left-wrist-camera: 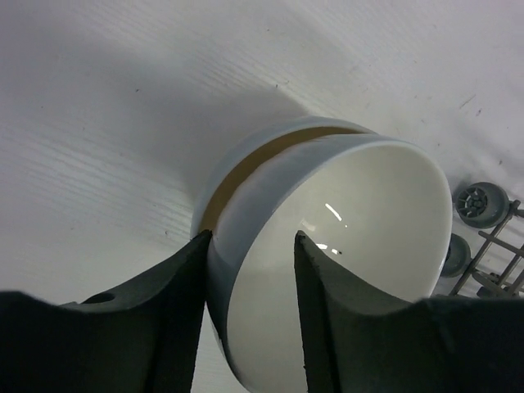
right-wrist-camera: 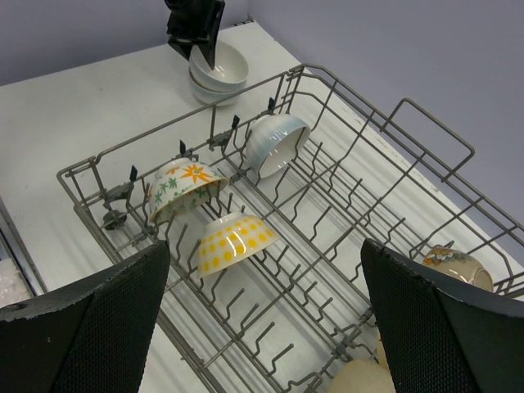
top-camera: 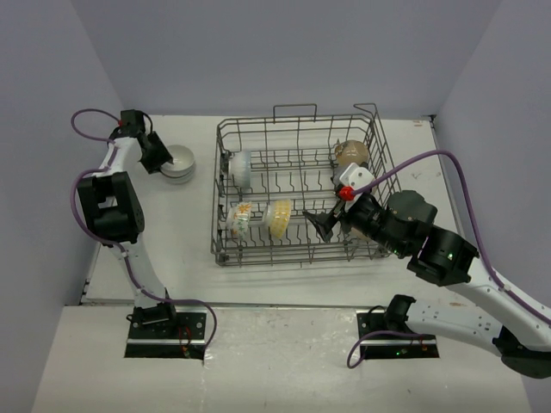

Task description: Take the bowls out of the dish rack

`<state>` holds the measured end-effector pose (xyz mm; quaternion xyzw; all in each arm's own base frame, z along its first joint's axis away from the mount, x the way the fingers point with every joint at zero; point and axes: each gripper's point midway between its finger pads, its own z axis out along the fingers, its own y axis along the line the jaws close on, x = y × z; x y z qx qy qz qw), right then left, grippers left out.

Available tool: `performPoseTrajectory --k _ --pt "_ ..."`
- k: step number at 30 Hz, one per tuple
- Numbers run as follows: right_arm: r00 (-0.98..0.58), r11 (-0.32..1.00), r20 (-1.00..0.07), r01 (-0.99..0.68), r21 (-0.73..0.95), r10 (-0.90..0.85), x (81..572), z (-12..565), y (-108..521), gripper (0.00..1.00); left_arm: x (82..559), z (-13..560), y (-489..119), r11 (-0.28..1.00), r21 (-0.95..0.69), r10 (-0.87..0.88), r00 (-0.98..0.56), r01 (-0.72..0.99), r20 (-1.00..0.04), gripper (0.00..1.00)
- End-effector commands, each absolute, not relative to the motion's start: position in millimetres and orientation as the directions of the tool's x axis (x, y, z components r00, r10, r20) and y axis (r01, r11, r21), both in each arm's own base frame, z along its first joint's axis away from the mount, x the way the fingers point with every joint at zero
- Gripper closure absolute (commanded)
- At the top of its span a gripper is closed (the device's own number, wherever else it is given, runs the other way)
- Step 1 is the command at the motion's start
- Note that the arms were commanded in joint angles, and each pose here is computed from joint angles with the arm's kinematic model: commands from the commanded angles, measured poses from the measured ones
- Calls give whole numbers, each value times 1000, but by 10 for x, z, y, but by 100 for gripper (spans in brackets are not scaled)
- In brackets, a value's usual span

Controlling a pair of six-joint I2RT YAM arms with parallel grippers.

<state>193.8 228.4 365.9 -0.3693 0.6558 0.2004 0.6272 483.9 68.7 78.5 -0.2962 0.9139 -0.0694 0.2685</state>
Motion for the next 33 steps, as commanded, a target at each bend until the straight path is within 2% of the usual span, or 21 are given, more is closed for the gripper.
performPoseTrajectory --k 1,4,5,8,12,20,24,28,30,32,33 --pt "91 652 -977 -733 -195 -190 1938 3785 2296 1 4916 1001 735 822 -305 -569 -654 -481 -499 52" --pt "91 652 -977 -732 -197 -193 1943 3780 2297 1 4900 1131 775 825 -292 -561 -641 -483 -524 21" --pt "91 651 -977 -733 -197 -194 1941 3776 2304 1 4889 1151 779 826 -289 -559 -641 -484 -526 20" --pt "91 652 -976 -732 -199 -196 1949 3775 2306 1 4870 1116 769 825 -287 -561 -649 -486 -515 19" --pt "90 653 -976 -731 -199 -197 1949 3772 2302 1 4863 1120 739 828 -293 -558 -656 -478 -508 28" --pt "91 651 -976 -732 -201 -199 1949 3765 2304 1 4829 1300 748 841 -255 -533 -651 -478 -540 27" --pt "91 650 -975 -732 -202 -201 1947 3762 2304 1 4784 1353 832 841 -195 -518 -647 -505 -559 26" --pt "92 653 -976 -730 -202 -200 1951 3763 2297 1 4788 1353 813 848 -187 -508 -659 -497 -554 16" --pt "93 651 -976 -732 -202 -198 1945 3767 2298 1 4777 1269 813 849 -175 -507 -676 -498 -534 16" --pt "94 651 -976 -732 -202 -197 1943 3771 2294 1 4753 1236 825 848 -165 -507 -679 -504 -530 19" --pt "95 650 -976 -732 -203 -198 1940 3768 2293 1 4741 1233 829 848 -161 -506 -680 -505 -530 34"
